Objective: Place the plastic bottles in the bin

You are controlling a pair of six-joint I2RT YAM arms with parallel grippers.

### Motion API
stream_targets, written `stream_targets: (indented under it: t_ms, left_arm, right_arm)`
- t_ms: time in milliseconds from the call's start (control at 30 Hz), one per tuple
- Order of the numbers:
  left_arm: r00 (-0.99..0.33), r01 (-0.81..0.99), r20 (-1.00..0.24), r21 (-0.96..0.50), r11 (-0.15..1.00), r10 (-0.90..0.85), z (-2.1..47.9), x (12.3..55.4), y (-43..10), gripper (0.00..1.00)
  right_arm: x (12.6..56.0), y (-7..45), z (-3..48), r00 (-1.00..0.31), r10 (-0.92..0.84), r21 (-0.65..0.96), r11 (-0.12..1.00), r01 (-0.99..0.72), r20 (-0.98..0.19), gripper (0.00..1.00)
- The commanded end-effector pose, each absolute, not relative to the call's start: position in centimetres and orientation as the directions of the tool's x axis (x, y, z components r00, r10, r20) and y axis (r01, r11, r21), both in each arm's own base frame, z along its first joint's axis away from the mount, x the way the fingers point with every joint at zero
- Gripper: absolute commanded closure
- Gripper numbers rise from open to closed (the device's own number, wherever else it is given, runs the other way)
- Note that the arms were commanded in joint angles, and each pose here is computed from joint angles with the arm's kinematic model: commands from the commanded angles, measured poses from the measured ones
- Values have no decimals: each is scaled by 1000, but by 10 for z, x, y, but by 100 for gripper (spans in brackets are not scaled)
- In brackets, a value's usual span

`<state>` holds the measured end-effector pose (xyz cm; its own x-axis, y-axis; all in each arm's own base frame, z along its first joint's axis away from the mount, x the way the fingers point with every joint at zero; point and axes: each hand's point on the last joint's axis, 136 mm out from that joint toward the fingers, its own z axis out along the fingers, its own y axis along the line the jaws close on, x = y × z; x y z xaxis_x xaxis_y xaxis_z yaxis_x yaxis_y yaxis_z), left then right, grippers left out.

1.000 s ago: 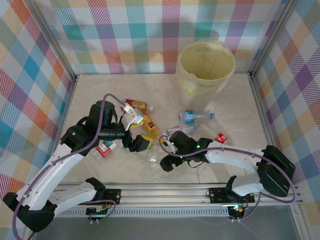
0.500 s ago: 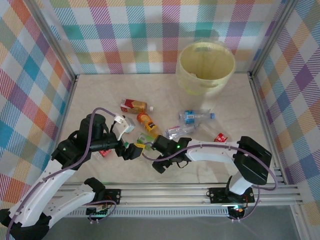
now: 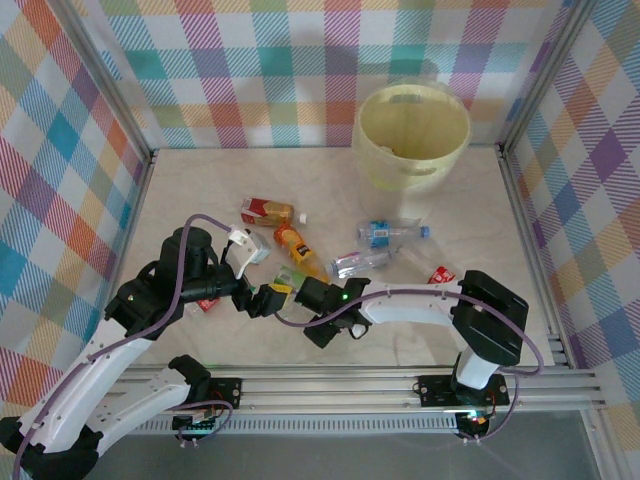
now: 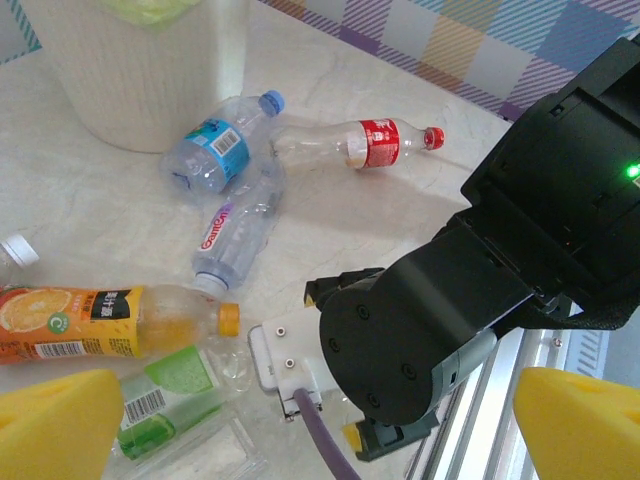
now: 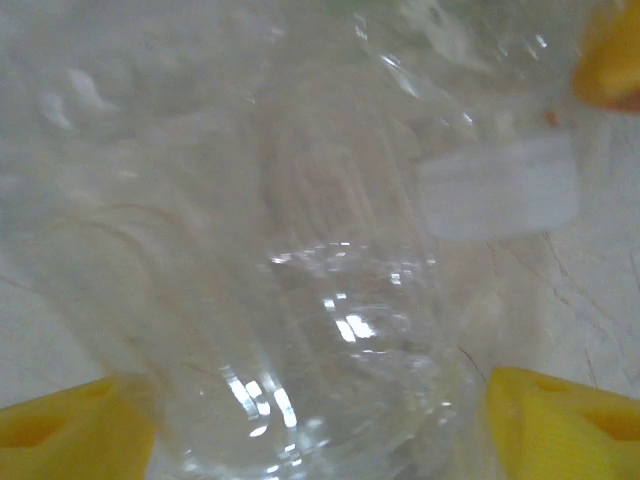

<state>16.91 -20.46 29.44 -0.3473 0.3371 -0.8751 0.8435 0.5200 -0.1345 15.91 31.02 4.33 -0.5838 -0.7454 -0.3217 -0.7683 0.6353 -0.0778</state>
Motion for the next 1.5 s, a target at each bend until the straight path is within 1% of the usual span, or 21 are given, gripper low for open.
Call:
stream_targets:
  t_ms: [0, 133, 267, 500, 667, 733, 767, 833, 900, 1000, 1100, 1300, 1400, 1467]
  left_arm:
    - [-337, 849, -882, -132, 511, 331, 295, 168, -208, 0]
    - [-338, 845, -881, -131, 518, 330, 294, 170, -207, 0]
    - [-343, 847, -879, -137, 514, 331, 293, 171, -209, 0]
    - [-347, 849, -878, -145, 508, 330, 293, 171, -211, 0]
    - [-354, 847, -874, -149, 510, 332, 292, 172, -211, 0]
    - [-355, 848, -874, -151, 509, 333, 291, 172, -211, 0]
    - [-354, 848, -874, -150, 509, 332, 292, 172, -211, 0]
    - [-355, 847, -874, -151, 509, 332, 291, 172, -211, 0]
    - [-356, 848, -873, -152, 508, 333, 291, 171, -212, 0]
    - [-354, 850, -874, -152, 504, 333, 291, 171, -212, 0]
    - [-354, 851, -874, -153, 503, 332, 292, 171, -212, 0]
    - [-355, 853, -875, -157, 498, 330, 292, 171, -213, 0]
    - [-354, 854, -880, -166, 492, 317, 297, 171, -216, 0]
    - [-351, 857, -886, -174, 484, 304, 302, 172, -219, 0]
  right_arm:
    - [160, 289, 44, -647, -689, -114, 708, -697, -326, 23]
    - [158, 274, 47, -682, -633, -100, 756, -647, -366, 29]
    - [155, 256, 48, -721, -582, -96, 798, -595, -377, 29]
    - [160, 221, 40, -830, -435, -93, 897, -431, -349, 30]
    - [168, 192, 35, -914, -261, -94, 965, -244, -311, 31]
    - [169, 188, 34, -921, -231, -88, 973, -214, -314, 29]
    - [169, 189, 35, -920, -228, -83, 974, -213, -318, 27]
    - [171, 190, 36, -919, -223, -76, 975, -210, -325, 18]
    - [172, 192, 37, -917, -228, -67, 974, -219, -326, 13]
    - [175, 194, 38, -908, -255, -62, 967, -248, -332, 11]
    - [178, 194, 41, -895, -283, -67, 958, -278, -344, 14]
    - [188, 187, 42, -897, -272, -65, 962, -267, -349, 29]
    - [190, 189, 49, -894, -260, -36, 963, -266, -365, 39]
    - [190, 190, 55, -890, -248, -14, 965, -263, -383, 40]
